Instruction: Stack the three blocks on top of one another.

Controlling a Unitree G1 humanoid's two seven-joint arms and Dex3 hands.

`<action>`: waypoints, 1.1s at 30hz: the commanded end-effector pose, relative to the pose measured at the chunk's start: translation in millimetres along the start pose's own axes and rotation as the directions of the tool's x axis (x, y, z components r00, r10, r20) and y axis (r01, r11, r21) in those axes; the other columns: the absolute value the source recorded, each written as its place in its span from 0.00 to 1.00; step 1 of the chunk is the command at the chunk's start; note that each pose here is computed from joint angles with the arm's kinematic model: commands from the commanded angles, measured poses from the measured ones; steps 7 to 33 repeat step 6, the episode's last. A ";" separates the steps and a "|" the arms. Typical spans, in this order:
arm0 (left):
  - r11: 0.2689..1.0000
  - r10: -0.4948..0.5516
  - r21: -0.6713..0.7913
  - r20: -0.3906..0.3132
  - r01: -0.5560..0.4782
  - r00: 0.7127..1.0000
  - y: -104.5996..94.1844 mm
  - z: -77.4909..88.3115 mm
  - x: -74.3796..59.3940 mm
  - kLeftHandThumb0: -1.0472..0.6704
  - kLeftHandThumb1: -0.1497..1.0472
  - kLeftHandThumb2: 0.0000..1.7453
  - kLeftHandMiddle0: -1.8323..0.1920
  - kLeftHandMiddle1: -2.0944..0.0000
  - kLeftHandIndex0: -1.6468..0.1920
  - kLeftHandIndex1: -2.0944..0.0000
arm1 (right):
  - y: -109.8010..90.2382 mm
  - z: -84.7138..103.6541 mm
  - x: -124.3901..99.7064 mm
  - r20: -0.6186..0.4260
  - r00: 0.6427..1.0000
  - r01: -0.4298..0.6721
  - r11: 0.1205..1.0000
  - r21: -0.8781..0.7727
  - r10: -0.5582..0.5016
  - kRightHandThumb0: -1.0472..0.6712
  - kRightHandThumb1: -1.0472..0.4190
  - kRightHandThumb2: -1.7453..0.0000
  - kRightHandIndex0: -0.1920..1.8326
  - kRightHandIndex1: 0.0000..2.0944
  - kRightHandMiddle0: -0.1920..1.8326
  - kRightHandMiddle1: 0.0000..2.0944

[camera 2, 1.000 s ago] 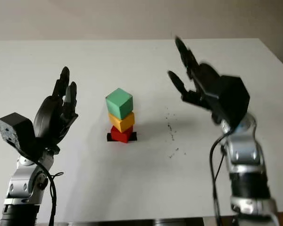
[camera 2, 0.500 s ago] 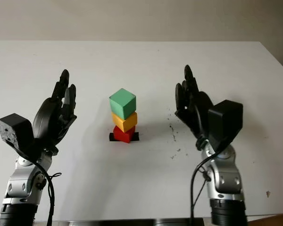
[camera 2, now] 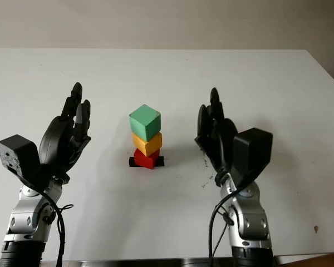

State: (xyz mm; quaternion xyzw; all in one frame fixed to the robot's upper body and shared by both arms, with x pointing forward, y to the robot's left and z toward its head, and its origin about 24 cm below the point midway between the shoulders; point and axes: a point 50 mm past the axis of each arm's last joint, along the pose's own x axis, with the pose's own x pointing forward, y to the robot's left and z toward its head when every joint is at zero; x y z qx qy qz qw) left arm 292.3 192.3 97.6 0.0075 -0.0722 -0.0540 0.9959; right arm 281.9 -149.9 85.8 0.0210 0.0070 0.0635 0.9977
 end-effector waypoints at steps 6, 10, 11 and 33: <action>1.000 -0.005 -0.007 -0.006 0.005 1.000 -1.1 0.6 -6.7 0.17 1.00 0.40 1.00 0.98 1.00 0.98 | 0.3 4.6 -4.4 0.015 1.000 -0.003 1.000 -0.009 0.003 0.17 0.00 0.57 0.00 0.00 0.00 0.00; 1.000 -0.005 -0.007 -0.006 0.005 1.000 -1.1 0.6 -6.7 0.17 1.00 0.40 1.00 0.98 1.00 0.98 | 0.3 4.6 -4.4 0.015 1.000 -0.003 1.000 -0.009 0.003 0.17 0.00 0.57 0.00 0.00 0.00 0.00; 1.000 -0.005 -0.007 -0.006 0.005 1.000 -1.1 0.6 -6.7 0.17 1.00 0.40 1.00 0.98 1.00 0.98 | 0.3 4.6 -4.4 0.015 1.000 -0.003 1.000 -0.009 0.003 0.17 0.00 0.57 0.00 0.00 0.00 0.00; 1.000 -0.005 -0.007 -0.006 0.005 1.000 -1.1 0.6 -6.7 0.17 1.00 0.40 1.00 0.98 1.00 0.98 | 0.3 4.6 -4.4 0.015 1.000 -0.003 1.000 -0.009 0.003 0.17 0.00 0.57 0.00 0.00 0.00 0.00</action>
